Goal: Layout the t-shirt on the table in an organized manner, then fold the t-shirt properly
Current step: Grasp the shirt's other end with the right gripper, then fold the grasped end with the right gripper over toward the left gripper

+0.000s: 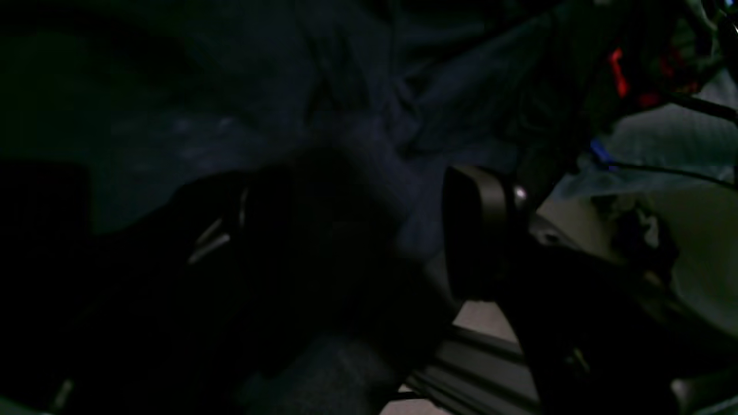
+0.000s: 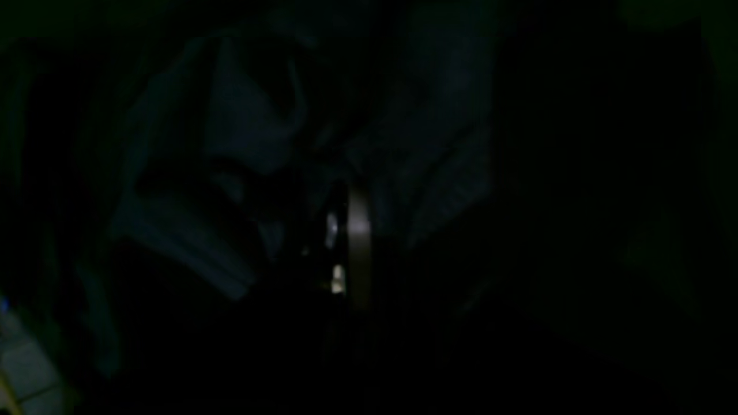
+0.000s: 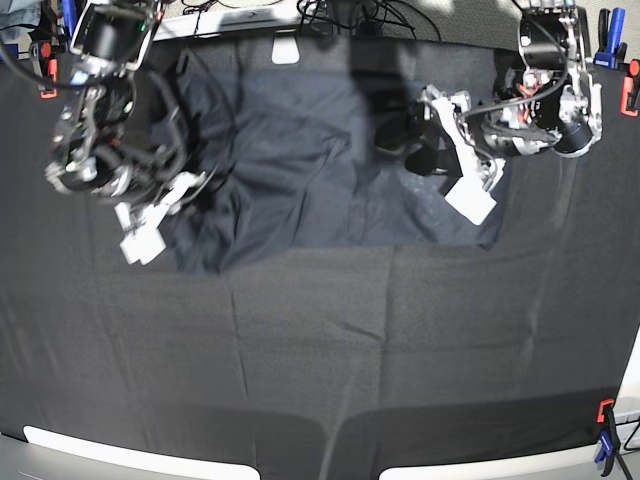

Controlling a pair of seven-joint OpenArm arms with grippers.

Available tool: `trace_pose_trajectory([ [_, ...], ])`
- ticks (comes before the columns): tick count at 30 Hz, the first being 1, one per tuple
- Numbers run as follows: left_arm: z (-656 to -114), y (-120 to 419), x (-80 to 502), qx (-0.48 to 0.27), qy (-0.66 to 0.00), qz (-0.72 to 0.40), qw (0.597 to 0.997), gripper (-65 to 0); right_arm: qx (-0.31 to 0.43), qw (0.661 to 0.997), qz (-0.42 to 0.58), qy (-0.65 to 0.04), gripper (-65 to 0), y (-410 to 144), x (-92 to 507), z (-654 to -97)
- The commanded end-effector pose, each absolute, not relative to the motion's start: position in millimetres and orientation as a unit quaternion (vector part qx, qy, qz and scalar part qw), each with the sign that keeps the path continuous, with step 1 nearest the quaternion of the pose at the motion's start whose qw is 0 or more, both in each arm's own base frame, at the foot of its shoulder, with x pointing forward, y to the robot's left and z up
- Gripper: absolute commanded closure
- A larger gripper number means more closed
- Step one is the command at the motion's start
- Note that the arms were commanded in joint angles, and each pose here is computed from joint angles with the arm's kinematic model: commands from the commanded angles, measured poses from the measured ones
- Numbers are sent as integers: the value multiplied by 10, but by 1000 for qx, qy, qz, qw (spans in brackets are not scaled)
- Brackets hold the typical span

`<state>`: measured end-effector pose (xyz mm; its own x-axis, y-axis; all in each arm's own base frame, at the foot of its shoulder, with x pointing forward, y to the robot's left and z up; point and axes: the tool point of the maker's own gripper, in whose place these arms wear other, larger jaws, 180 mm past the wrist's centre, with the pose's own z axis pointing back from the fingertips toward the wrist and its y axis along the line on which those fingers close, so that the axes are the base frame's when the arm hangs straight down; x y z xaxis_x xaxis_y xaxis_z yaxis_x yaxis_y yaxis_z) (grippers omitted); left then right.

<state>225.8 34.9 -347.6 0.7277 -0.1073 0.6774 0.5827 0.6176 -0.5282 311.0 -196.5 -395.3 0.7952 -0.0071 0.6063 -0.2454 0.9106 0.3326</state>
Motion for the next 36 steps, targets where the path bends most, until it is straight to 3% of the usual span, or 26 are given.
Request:
trace_pose_trajectory([
  [1,-3362,324,2310,-395,-327,-205,834,-385,185,916,64,-351,0,-2124,3284,-3744],
  [9,-3385,313,2249,-403,-326,-194,833,-385,126,906,-11,-403,0,-2926,3389,-3361],
  [15,-3314,436,2576,-350,-414,-153,826,-385,124,905,-25,-406,0,-2995,3359,-3353],
  [23,-3518,92,2524,-295,-401,-223,838,-385,216,872,-36,-439,0,-2489,3472,-3316],
  [28,-3634,-211,2422,-275,-377,-251,848,-385,240,868,-3,-434,0,-2110,3540,-3309],
  [36,-3704,-383,2372,-238,-377,-277,851,-385,353,827,81,-430,0,-1050,3626,-3085],
])
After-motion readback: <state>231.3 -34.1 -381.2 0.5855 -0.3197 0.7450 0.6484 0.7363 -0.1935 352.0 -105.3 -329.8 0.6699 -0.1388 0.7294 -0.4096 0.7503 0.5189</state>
